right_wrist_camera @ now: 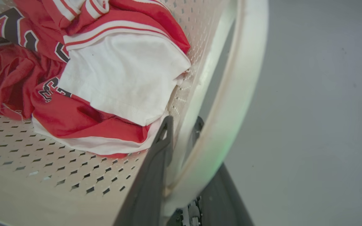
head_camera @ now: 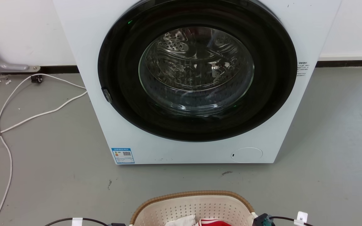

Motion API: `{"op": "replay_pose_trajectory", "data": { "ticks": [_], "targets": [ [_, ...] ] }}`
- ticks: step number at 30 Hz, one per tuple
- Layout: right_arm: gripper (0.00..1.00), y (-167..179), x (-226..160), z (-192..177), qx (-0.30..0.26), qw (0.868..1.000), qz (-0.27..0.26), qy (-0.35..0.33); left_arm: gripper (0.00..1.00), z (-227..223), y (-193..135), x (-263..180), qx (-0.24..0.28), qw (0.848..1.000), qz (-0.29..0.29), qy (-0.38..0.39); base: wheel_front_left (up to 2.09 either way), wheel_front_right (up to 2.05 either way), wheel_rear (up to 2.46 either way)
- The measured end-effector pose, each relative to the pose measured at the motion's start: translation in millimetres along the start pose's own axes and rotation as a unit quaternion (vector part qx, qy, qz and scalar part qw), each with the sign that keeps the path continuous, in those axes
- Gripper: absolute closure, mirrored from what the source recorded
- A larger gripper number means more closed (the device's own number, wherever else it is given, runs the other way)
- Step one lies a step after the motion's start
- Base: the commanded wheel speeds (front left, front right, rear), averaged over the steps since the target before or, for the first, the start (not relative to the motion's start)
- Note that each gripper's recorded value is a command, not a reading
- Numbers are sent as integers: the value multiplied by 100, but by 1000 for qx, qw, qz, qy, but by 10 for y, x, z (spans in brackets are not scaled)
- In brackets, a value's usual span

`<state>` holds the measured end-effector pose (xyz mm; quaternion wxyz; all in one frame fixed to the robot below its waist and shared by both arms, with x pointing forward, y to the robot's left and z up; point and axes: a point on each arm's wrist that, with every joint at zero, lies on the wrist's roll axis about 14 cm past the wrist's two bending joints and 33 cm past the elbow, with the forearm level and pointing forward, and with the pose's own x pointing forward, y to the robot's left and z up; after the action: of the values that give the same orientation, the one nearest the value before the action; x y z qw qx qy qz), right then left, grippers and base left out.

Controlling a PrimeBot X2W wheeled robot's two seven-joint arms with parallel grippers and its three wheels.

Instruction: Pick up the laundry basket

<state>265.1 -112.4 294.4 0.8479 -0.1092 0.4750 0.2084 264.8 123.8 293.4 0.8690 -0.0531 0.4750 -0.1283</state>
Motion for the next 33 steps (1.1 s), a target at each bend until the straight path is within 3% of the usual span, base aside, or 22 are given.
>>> {"op": "replay_pose_trajectory", "data": {
  "ticks": [33],
  "targets": [
    [100,2,-1,-27,-3,1000,2,7,100,-10,-9,7,-1,1000,-1,2,0,0,0]
  ]
}}
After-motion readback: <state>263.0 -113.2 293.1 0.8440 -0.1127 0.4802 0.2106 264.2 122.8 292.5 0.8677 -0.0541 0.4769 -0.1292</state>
